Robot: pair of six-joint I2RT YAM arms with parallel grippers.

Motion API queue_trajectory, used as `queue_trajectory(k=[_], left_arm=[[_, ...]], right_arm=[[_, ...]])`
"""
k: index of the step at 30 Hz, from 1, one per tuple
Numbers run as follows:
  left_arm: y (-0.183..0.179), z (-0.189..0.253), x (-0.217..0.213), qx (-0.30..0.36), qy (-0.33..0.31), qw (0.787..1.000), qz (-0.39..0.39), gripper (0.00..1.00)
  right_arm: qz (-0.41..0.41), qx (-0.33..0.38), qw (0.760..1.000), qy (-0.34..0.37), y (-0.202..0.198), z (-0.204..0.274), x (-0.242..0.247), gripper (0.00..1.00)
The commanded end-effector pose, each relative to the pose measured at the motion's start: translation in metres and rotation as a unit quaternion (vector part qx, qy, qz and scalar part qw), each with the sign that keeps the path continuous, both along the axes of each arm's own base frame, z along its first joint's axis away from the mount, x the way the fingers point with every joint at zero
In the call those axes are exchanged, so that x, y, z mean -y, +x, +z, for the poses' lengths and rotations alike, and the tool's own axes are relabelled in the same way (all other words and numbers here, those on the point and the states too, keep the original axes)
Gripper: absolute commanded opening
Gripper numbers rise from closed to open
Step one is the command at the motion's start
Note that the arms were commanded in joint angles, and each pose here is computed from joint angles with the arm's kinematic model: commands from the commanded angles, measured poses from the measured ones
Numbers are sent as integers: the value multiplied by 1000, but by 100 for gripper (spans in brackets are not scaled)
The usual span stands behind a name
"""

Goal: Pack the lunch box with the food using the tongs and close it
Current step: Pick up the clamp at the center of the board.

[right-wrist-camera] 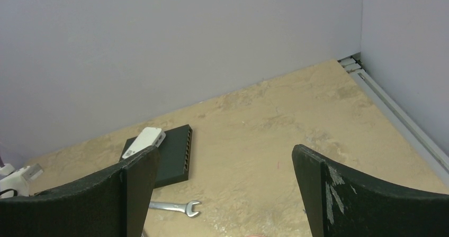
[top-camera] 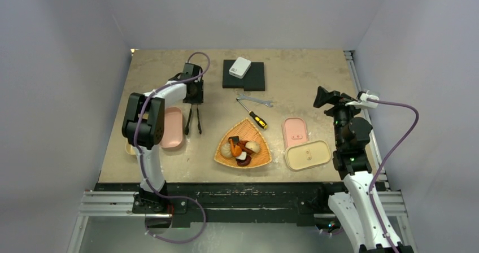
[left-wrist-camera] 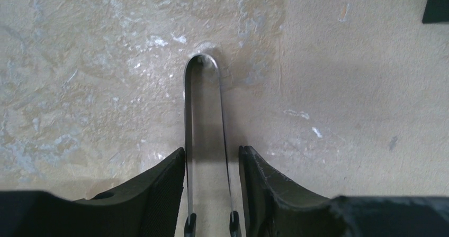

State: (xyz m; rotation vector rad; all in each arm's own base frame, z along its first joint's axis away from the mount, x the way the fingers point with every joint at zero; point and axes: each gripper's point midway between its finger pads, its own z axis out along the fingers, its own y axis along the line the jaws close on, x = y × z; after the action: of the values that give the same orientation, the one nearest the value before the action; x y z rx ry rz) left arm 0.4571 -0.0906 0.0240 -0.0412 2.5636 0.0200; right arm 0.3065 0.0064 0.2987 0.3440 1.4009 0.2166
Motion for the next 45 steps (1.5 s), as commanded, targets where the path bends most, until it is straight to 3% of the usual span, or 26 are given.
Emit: queue_trajectory(k=[1,8,19,24,26,34,39,45], left_arm=[[10,48,2,77,-13,997,-10,40],[5,78,1,123,-22,992,-13,38],[3,32,-1,48,-4,999,-9,59],[2,19,-7,30,14,999,-3,62],[1,13,-8,21,18,1000,-2,60],[2,9,-6,14,15,1000,-5,24],[4,28,-5,42,8,999,-4,23],[7,78,-3,130,-19,991,0,22]], right_arm=[[-11,10,1000,2,1,8,4,99],[-20,0,1000,1,5,1,7,99],[-34,0,999,1,2,2,12,99],[-34,-2,999,0,4,1,12,99],[-32,-4,999,0,5,0,11,99],[-30,-4,1000,0,5,-1,10,99],[-31,-3,1000,0,5,0,11,99],[-33,-4,999,0,5,-1,11,99]])
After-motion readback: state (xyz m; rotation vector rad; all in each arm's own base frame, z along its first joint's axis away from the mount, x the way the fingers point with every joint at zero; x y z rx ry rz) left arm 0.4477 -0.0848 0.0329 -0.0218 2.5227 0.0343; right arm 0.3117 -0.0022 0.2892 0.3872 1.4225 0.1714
